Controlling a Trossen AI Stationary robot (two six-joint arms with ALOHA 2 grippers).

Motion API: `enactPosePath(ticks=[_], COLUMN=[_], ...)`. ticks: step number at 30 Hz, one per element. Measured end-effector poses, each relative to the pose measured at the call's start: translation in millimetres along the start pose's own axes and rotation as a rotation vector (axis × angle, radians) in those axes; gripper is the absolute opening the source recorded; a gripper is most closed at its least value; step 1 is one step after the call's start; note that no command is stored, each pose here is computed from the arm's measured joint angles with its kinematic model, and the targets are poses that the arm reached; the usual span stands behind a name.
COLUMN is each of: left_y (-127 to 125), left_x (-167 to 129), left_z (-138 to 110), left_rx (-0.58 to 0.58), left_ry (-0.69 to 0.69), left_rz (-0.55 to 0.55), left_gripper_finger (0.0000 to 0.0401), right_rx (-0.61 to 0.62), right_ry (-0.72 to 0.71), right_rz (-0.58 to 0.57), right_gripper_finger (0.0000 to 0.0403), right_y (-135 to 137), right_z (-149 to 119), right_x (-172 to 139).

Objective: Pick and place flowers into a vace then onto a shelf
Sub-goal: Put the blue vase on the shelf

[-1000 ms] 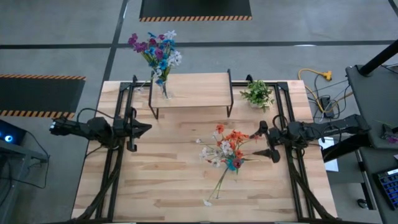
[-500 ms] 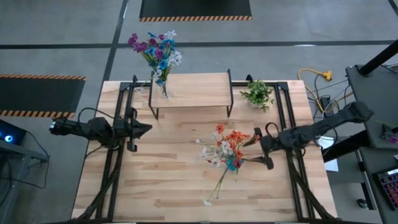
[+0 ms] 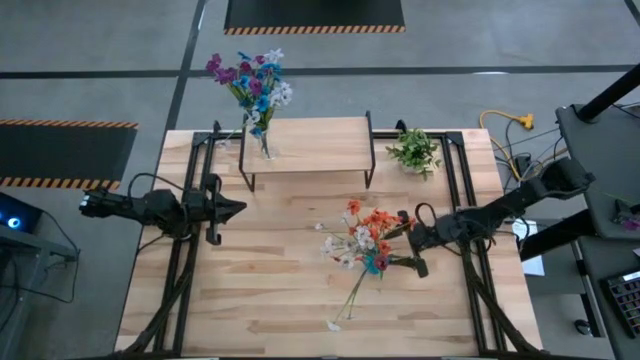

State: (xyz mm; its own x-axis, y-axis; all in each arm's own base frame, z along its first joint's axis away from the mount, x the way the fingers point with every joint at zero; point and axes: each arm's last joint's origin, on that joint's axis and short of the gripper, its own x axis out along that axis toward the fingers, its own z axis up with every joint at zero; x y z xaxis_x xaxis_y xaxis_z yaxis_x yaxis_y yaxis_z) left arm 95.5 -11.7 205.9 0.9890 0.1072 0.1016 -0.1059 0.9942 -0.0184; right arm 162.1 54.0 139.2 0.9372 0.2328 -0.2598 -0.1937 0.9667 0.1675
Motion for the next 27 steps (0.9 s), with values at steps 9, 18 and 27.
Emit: enactPosePath(ticks=[9,18,27], left_y=[0,0,0], left_x=[0,0,0], left_z=[0,0,0], left_rx=[-0.011,-0.016,-0.026], left_ry=[-0.001,0.000,0.001], left_rz=[0.000,0.000,0.000], left_gripper_finger=[0.0000,0.0000,0.0000], right_rx=[-0.043,-0.049,-0.040], right_ry=[0.071,0.103,0.069], right_rz=[-0.010,-0.007,-0.001], right_gripper_finger=[0.0329,0.0329,0.0313], right_y=[6,7,7], right_z=[12,11,16], right_x=[36,49,41])
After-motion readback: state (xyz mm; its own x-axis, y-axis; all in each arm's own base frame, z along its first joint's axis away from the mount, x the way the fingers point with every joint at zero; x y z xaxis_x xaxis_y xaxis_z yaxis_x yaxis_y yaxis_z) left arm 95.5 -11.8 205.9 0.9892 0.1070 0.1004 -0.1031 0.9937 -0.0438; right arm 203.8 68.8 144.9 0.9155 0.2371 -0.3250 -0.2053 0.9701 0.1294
